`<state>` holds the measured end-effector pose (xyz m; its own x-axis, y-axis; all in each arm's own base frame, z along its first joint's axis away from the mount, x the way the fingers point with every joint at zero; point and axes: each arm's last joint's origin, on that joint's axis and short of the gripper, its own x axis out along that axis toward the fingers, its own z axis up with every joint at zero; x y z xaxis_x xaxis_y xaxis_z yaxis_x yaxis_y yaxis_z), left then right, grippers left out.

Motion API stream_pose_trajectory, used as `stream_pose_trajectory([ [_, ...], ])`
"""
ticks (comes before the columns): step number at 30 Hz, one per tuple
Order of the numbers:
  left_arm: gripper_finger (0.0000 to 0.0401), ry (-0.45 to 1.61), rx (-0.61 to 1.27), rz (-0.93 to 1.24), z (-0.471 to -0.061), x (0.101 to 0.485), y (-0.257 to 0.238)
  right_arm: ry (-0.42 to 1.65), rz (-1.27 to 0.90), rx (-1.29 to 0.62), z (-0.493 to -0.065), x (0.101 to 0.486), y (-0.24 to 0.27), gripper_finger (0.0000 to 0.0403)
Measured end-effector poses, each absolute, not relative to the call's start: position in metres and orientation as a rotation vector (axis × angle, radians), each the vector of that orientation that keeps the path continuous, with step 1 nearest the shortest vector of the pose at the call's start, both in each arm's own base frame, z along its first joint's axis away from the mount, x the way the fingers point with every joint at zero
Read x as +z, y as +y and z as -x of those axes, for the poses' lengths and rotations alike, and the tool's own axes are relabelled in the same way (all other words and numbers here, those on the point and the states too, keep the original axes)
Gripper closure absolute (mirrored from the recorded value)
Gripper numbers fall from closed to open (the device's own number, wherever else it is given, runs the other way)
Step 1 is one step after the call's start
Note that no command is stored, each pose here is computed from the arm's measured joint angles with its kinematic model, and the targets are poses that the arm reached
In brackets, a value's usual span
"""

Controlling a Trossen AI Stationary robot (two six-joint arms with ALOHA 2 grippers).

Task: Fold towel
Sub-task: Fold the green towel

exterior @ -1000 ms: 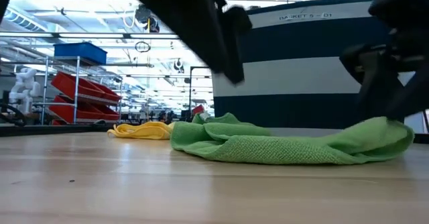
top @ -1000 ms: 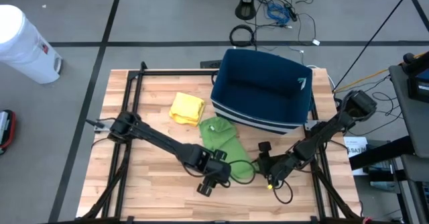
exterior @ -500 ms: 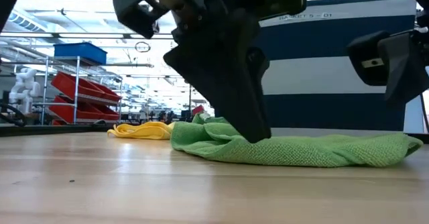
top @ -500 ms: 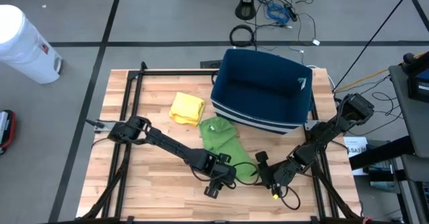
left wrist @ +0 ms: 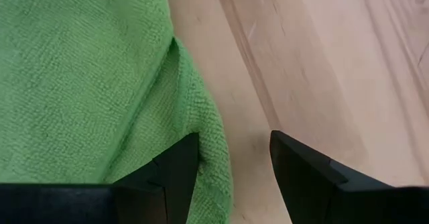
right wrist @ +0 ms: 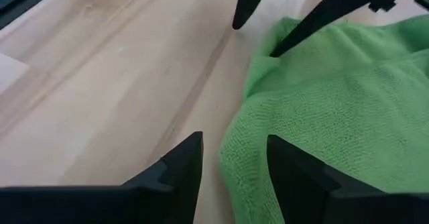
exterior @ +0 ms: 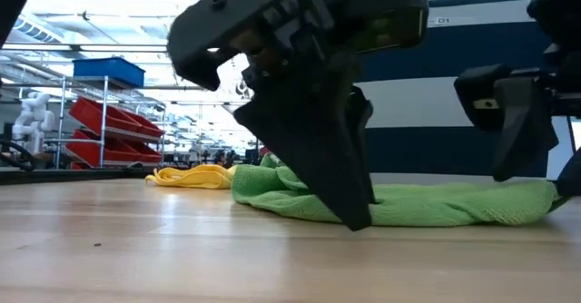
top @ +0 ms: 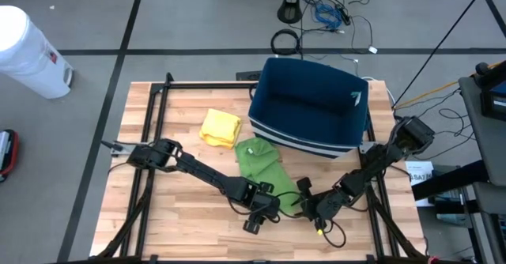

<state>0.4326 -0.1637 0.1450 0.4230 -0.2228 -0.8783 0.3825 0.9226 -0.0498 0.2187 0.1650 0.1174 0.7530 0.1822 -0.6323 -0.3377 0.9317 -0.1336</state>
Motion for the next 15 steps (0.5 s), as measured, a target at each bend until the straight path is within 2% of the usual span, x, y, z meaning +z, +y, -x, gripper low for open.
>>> stream_pose_trajectory([
  [4,0.0209,1.026,-0.385,-0.162,-0.4365,0.1456,-0.1652,0.693,0.250,0.270,-0.2213,0.1094,0.1618,0.0257],
  [7,0.0209,1.015,-0.386,-0.160,-0.4373,0.1461,-0.1655,0.701,0.240,0.255,-0.2237,0.1066,0.1594,0.0279],
  [13,0.0209,1.016,-0.382,-0.159,-0.4391,0.1430,-0.1631,0.684,0.242,0.260,-0.2249,0.1077,0.1597,0.0374],
  [15,0.0209,1.011,-0.383,-0.159,-0.4396,0.1433,-0.1631,0.672,0.242,0.278,-0.2256,0.1087,0.1607,0.0394],
])
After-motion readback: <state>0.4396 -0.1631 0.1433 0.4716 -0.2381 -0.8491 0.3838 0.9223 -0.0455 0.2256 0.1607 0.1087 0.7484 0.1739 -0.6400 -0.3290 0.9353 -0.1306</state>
